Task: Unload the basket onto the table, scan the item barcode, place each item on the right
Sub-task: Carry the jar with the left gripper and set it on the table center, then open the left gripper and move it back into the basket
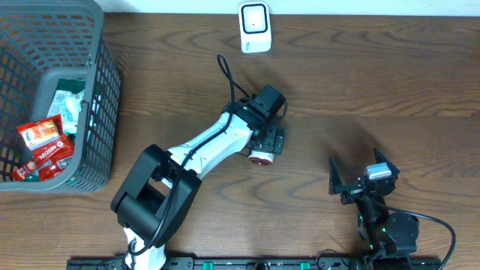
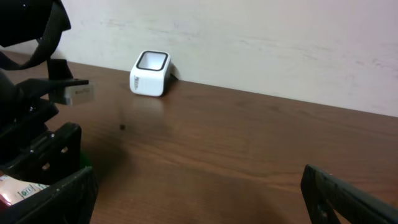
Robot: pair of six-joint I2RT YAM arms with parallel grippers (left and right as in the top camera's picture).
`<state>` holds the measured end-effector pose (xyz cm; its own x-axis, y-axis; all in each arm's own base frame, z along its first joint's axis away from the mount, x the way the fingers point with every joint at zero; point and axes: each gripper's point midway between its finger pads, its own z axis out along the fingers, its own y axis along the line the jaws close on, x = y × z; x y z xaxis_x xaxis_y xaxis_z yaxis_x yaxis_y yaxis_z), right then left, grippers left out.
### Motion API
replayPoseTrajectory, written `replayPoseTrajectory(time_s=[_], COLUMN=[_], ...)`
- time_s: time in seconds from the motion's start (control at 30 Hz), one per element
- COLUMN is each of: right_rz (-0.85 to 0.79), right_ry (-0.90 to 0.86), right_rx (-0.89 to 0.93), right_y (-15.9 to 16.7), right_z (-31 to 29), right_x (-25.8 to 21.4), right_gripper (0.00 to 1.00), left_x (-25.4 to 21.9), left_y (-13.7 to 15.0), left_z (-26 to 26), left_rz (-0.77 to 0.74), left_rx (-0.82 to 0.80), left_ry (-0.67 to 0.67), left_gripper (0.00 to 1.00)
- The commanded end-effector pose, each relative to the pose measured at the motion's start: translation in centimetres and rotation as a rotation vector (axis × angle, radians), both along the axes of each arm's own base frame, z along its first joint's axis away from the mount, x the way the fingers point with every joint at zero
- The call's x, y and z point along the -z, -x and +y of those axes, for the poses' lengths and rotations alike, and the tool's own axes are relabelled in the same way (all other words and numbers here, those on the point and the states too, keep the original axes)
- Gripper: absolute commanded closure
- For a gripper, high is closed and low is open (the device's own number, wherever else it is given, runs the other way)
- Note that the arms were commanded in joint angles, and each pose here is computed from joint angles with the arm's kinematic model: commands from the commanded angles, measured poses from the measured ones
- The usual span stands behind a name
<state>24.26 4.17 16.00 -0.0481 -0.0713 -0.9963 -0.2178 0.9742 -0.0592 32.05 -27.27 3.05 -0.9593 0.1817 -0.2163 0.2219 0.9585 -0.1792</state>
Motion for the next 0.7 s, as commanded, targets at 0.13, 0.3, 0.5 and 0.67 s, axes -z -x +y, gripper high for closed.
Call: replayPoseTrajectory(time_s=[0.13, 0.3, 0.5, 0.67], right_rz=[0.004, 0.004, 0.004, 0.004], right_ry=[-0.012, -0.012, -0.012, -0.012], right_rx=[-0.008, -0.008, -0.008, -0.008], right_y=[0.0, 0.0, 0.0, 0.0], right_z=[0.1, 0.1, 0.1, 0.1], right_x=[0.1, 0.1, 0.1, 0.1], right_gripper=[0.01, 0.01, 0.01, 0.01], left_x=[-8.1, -13.3, -17.0, -17.4], left_y=[-1.8, -1.8, -1.0, 2.4], left_z=[-1.1, -0.4, 6.3, 16.0], left_rz=[-0.173, -0.272, -0.281, -0.164], left_rx=[0.014, 0.018, -0.055, -0.182], left_ry=[0.114, 0.180, 0.126, -0.036], left_gripper=[0.05, 0.05, 0.06, 0.34])
